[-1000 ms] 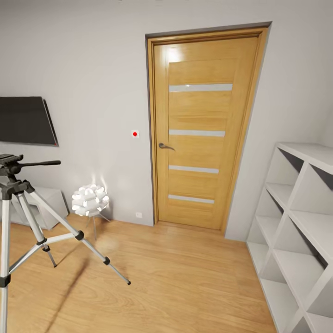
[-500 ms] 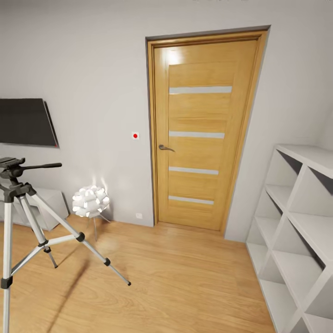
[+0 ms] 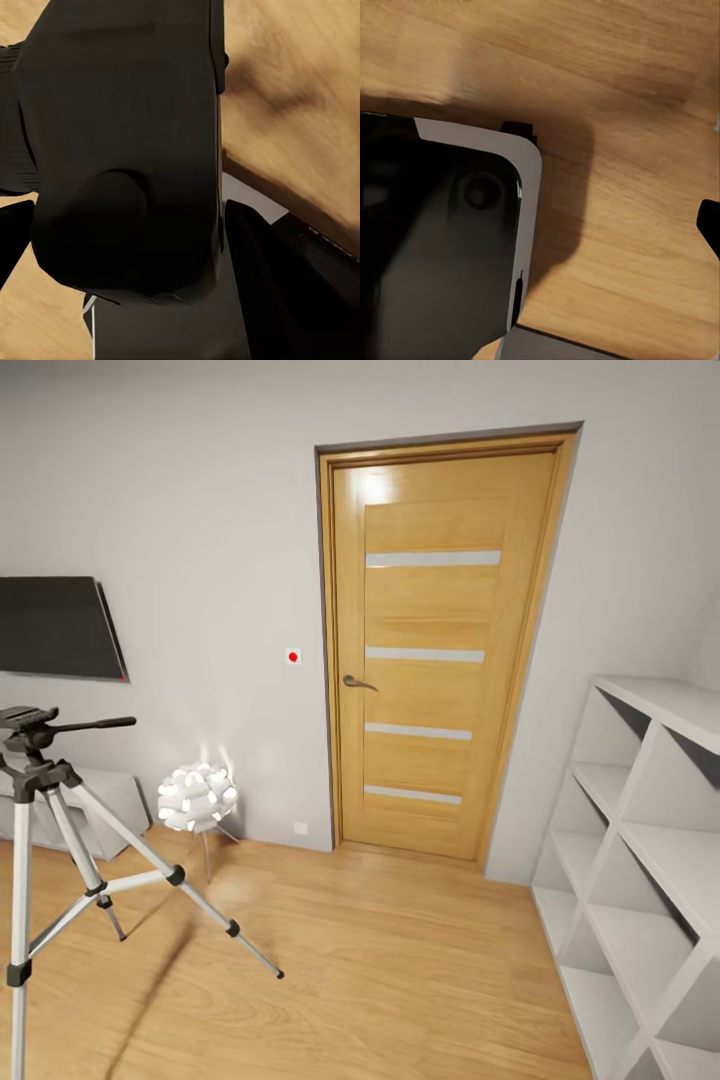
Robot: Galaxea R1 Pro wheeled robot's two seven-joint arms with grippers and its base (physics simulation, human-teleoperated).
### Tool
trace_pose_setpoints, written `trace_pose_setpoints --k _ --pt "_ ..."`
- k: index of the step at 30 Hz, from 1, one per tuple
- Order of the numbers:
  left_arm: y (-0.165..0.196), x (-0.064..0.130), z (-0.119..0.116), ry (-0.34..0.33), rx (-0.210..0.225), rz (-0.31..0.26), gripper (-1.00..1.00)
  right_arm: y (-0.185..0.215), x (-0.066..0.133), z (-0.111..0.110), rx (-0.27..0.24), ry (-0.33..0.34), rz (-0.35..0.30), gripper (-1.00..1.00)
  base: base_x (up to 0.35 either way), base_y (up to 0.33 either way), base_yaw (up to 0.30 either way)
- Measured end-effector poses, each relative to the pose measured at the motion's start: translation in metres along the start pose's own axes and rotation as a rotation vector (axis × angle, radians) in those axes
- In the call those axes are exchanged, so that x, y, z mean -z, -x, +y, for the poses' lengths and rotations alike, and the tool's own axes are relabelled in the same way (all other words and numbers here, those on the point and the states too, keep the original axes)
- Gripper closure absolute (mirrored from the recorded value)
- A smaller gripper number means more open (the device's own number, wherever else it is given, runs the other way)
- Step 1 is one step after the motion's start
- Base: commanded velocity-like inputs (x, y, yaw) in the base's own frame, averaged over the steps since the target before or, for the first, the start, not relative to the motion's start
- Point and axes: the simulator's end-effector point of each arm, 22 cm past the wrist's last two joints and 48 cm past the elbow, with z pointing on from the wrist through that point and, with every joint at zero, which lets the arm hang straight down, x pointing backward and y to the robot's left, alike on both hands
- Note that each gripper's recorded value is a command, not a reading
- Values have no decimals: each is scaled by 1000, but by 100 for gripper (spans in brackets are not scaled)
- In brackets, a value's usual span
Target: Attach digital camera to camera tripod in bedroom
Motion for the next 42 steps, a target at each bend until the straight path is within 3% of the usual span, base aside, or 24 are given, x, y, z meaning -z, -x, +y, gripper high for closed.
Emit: trace_pose_setpoints --k 42 --pt "-2 34 6 -4 0 -18 100 -7 34 3 6 -8 9 -100 0 0 0"
